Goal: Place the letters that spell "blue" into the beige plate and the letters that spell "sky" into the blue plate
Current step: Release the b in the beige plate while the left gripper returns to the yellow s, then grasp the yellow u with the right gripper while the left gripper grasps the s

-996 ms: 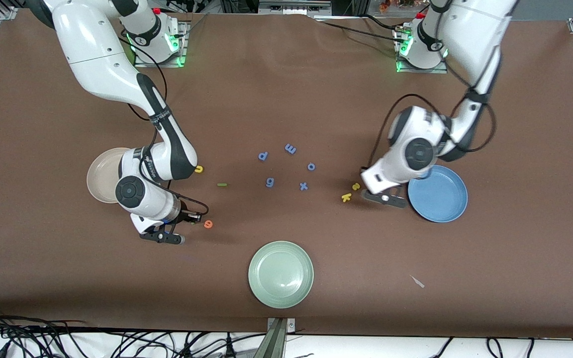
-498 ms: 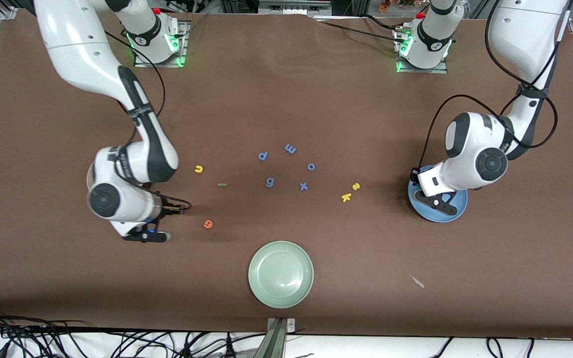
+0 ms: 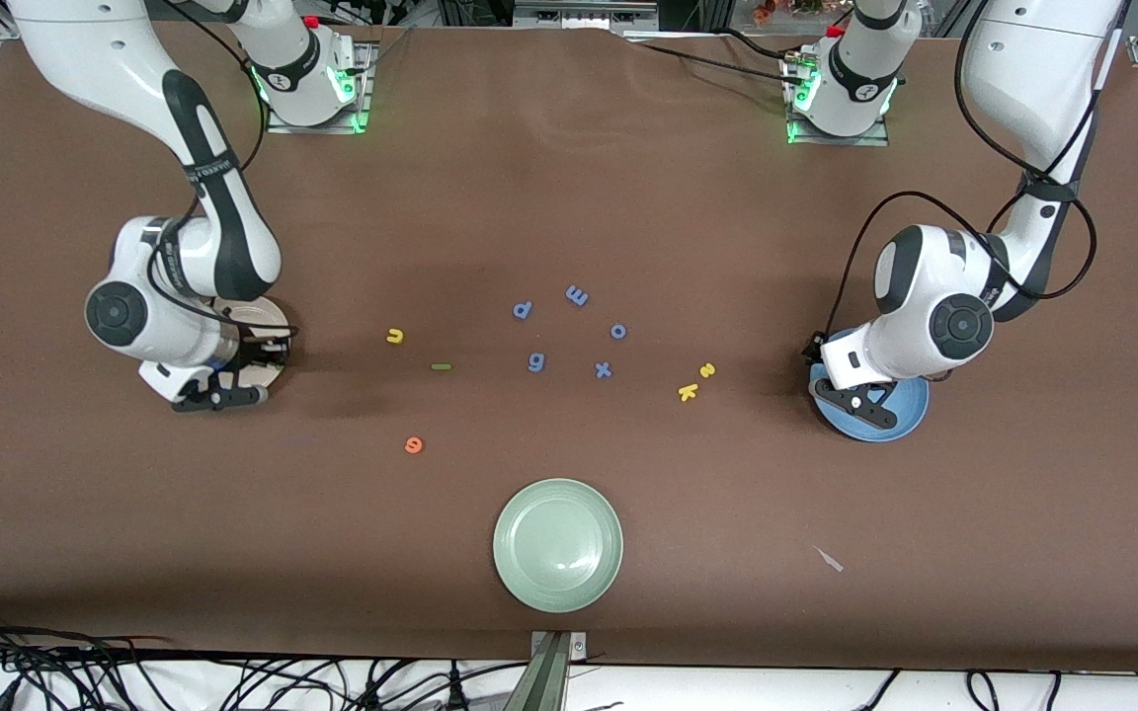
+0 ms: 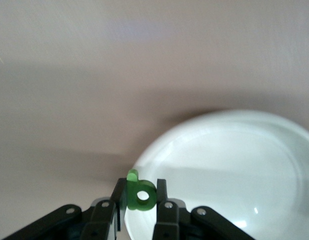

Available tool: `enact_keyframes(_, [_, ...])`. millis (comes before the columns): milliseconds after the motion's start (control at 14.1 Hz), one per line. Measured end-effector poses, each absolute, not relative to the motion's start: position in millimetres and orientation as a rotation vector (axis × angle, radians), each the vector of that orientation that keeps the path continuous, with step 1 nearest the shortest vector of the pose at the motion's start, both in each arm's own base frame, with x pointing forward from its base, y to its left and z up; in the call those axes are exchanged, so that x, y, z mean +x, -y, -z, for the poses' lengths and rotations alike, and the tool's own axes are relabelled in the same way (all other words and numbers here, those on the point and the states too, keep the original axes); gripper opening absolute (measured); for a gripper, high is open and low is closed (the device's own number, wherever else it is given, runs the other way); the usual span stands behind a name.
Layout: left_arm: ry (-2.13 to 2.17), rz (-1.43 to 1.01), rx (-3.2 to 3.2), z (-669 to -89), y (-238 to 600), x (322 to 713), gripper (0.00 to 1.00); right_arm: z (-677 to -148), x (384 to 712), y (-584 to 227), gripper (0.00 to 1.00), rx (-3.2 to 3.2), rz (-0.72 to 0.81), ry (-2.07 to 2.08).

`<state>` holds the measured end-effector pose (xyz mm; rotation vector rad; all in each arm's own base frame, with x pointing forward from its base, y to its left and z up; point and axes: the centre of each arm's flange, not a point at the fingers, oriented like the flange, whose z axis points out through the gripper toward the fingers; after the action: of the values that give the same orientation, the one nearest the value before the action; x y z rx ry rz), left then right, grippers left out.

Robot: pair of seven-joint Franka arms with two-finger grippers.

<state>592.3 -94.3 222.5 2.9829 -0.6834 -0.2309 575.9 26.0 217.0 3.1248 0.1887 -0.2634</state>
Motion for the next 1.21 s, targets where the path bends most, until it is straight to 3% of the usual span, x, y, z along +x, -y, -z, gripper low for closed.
enact_keyframes(213, [0.612,0.173,2.932,-225,133,591,0.71,-210,555,-12,0.27,3.122,0.32,-0.16])
enact_keyframes(284, [0.594,0.136,2.917,-222,156,589,0.72,-208,552,-8,0.31,3.12,0.335,-0.15])
enact_keyframes(498, [0.595,0.12,2.907,-200,221,571,0.72,-208,548,-1,0.57,3.116,0.384,-0.123])
enact_keyframes(569, [0.6,0.126,2.908,-194,237,565,0.72,-213,550,-3,0.7,3.118,0.389,-0.111])
enact_keyframes(782, [0.64,0.102,2.903,-181,267,556,0.72,-229,559,-37,0.99,3.131,0.329,-0.01])
enact_keyframes(996, [0.645,0.086,2.904,-169,270,554,0.69,-231,560,-98,1.0,3.151,0.237,0.124])
enact_keyframes(1138, [0.643,0.079,2.905,-170,270,556,0.63,-228,557,-133,1.0,3.164,0.174,0.219])
enact_keyframes(1209, [0.644,0.071,2.904,-171,270,558,0.56,-226,555,-147,1.0,3.168,0.16,0.266])
